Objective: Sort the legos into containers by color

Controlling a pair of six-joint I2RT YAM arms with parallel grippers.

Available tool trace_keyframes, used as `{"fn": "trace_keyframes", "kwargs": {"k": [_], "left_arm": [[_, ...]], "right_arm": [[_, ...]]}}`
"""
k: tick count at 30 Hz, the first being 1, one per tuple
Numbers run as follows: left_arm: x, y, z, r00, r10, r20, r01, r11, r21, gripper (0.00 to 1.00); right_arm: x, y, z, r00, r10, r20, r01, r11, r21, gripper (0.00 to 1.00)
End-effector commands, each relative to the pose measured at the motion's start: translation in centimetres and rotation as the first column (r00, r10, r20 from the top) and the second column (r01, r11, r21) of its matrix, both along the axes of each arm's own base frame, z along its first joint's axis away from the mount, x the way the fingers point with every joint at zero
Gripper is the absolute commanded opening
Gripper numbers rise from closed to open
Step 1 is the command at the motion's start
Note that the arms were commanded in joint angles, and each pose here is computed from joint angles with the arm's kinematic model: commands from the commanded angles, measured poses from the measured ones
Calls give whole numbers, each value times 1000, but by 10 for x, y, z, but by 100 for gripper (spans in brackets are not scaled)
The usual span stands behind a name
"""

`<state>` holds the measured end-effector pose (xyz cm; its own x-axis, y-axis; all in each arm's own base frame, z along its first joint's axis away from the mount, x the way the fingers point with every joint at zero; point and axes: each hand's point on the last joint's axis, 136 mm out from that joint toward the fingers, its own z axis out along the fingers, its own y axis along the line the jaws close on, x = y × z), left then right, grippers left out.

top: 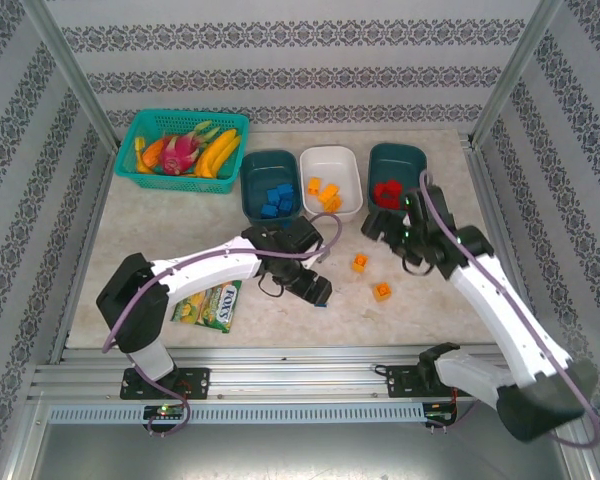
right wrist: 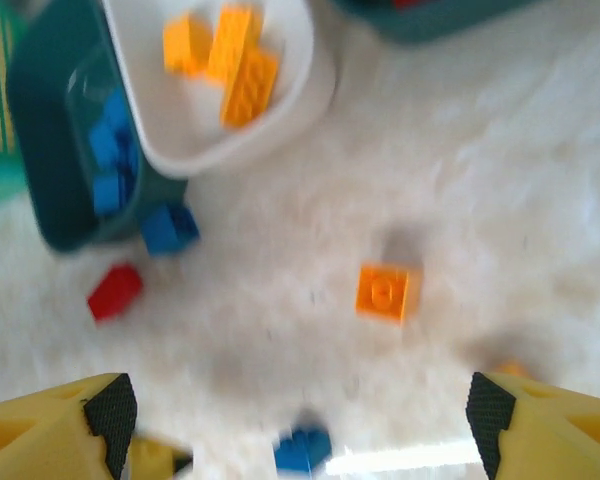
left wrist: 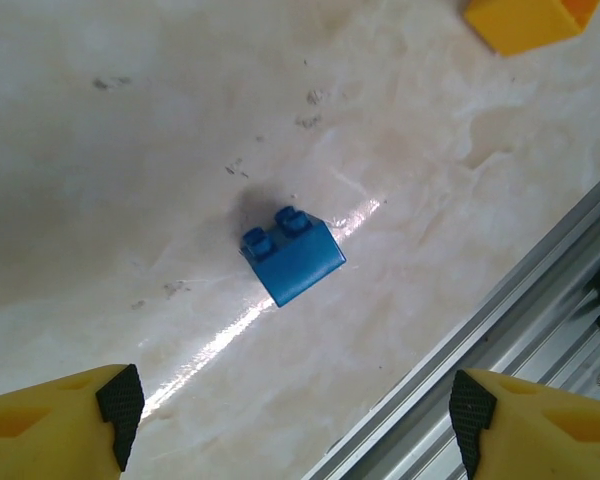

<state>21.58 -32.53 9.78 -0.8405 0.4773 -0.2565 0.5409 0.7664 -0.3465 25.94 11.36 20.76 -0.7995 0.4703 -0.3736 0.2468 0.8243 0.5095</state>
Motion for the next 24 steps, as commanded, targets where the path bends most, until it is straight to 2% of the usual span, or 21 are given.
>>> {"fn": "trace_keyframes", "kwargs": {"k": [1,7,14,18,22,24], "left_arm": [[-5,3,-16,998,61,-25,-59,996,70,84],[-5,-13,-32,980,184,-76,-176,979,104,85],[-4,-30,-46,951,300,-77,-283,942,181,81],[-5,-33,-56,937,343,-71,-317,918,240,77],[-5,-30,-63,925,375,-57,-346,896,278,66],[-4,-28,-65,924,379,-50,-350,892,286,64]], "right_arm": [[-43,5,-8,995,98,-34,-97,995,24,89],[-75,8,-4,984,175,10,-176,983,56,89],[-88,10,7,971,235,44,-237,970,57,88],[-92,13,10,962,267,56,-270,961,62,87],[-97,14,11,956,282,76,-288,955,73,86],[-98,13,12,955,283,84,-289,955,70,86]]}}
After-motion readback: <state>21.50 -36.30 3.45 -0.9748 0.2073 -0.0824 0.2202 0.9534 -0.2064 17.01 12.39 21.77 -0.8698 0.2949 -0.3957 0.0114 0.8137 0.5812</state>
